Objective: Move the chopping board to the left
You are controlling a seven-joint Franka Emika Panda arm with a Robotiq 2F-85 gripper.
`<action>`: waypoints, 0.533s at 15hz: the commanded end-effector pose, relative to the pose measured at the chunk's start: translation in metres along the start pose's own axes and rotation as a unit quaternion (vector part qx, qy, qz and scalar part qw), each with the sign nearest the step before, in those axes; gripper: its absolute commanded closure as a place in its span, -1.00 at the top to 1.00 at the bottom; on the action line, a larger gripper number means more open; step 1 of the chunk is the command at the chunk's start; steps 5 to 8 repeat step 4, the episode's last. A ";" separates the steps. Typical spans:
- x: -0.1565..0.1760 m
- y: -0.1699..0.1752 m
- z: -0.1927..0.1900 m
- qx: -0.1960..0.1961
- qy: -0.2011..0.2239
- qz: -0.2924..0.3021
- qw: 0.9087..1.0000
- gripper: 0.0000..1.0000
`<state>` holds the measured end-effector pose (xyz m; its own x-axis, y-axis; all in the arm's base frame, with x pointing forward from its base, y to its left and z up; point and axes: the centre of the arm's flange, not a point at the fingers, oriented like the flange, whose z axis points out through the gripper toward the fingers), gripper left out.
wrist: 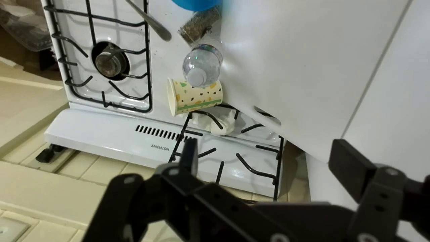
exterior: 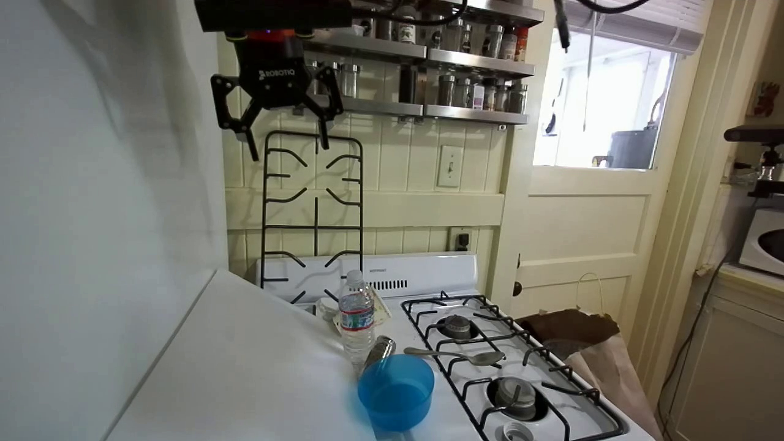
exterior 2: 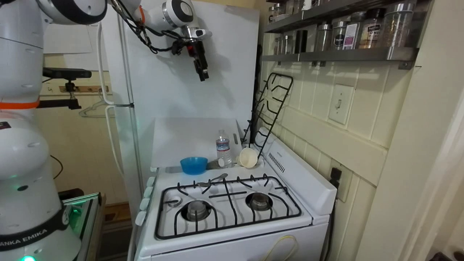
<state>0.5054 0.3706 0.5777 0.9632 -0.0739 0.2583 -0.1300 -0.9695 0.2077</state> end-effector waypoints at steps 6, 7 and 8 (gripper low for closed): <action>-0.001 0.003 -0.004 0.002 0.003 0.002 1.000 1.00; -0.001 0.003 -0.004 0.002 0.003 0.002 1.000 1.00; -0.001 0.003 -0.004 0.002 0.003 0.002 1.000 1.00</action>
